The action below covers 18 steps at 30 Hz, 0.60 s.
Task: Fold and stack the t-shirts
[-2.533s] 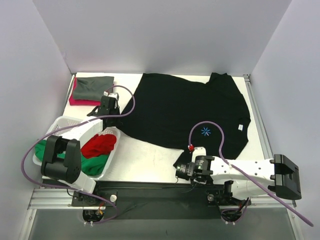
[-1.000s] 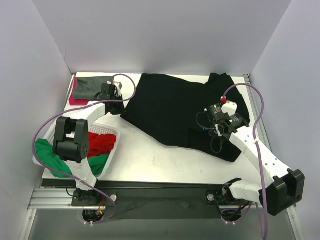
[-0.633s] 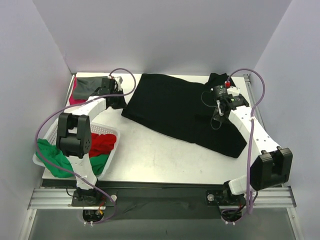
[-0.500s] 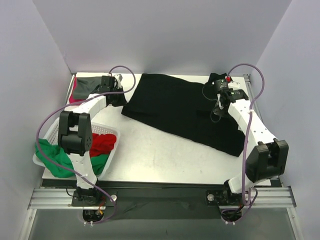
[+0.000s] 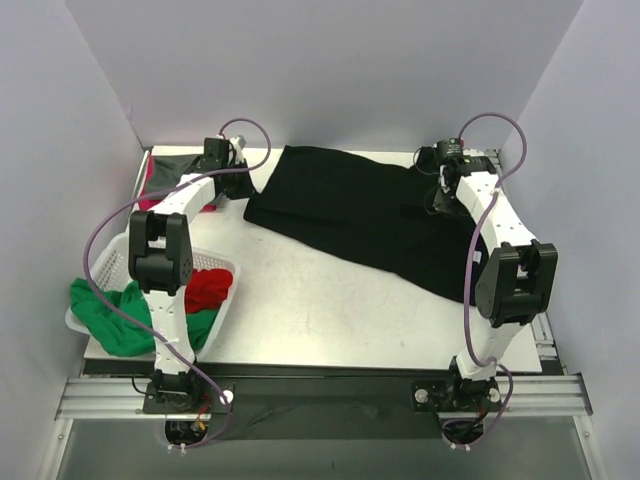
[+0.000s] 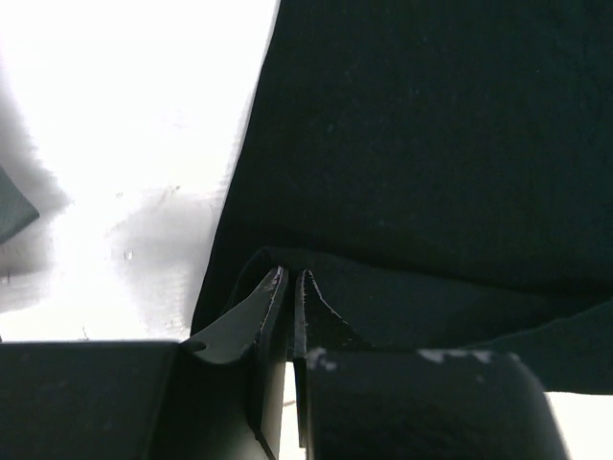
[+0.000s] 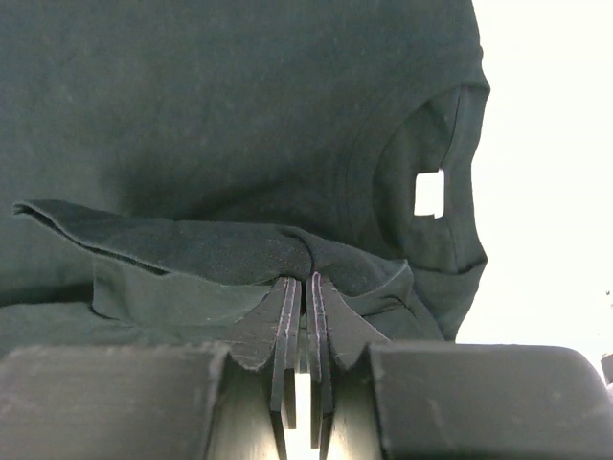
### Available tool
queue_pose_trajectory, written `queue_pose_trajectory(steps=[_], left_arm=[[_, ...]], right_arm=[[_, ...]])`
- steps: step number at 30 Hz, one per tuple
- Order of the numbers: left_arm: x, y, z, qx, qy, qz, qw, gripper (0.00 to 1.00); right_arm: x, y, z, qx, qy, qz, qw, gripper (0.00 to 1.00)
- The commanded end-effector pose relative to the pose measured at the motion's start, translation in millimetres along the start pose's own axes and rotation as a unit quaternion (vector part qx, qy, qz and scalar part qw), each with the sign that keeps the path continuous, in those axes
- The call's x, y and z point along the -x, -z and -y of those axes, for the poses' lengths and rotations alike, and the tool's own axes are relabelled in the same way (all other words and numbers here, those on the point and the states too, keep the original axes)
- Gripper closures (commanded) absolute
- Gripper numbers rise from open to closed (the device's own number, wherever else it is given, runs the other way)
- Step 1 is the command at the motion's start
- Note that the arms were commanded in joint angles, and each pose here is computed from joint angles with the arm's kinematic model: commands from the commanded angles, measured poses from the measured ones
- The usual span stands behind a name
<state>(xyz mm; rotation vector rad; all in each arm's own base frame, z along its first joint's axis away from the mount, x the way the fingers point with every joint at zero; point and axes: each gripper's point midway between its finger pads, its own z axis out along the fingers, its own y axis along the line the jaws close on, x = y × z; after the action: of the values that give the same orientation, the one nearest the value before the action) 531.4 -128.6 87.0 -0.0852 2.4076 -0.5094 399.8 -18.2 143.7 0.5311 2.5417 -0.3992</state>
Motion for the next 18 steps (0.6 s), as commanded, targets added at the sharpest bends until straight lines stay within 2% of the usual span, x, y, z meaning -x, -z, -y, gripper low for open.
queue_pose_trajectory(steps=[1, 13, 14, 15, 17, 18], left_arm=[[25, 4, 6, -0.017, 0.000, 0.019, 1.000, 1.00], [43, -19, 9, -0.027, 0.015, 0.022, 0.999, 1.00], [46, -21, 10, -0.028, 0.015, 0.024, 0.999, 0.93], [46, -23, 10, -0.031, 0.017, 0.024, 0.999, 0.74], [53, -23, 13, -0.035, 0.013, 0.034, 0.999, 0.54], [55, -22, 16, -0.039, 0.012, 0.037, 0.998, 0.46]], right_arm=[[16, 7, 9, -0.010, 0.008, 0.007, 1.000, 1.00], [44, -4, 2, -0.005, 0.012, 0.011, 1.000, 1.00], [45, -5, 1, -0.005, 0.013, 0.009, 1.000, 1.00], [44, -12, -1, -0.006, 0.015, 0.003, 1.000, 1.00], [53, -15, -4, 0.004, 0.005, 0.005, 1.000, 0.97], [55, -21, -7, 0.006, 0.004, 0.001, 1.000, 0.80]])
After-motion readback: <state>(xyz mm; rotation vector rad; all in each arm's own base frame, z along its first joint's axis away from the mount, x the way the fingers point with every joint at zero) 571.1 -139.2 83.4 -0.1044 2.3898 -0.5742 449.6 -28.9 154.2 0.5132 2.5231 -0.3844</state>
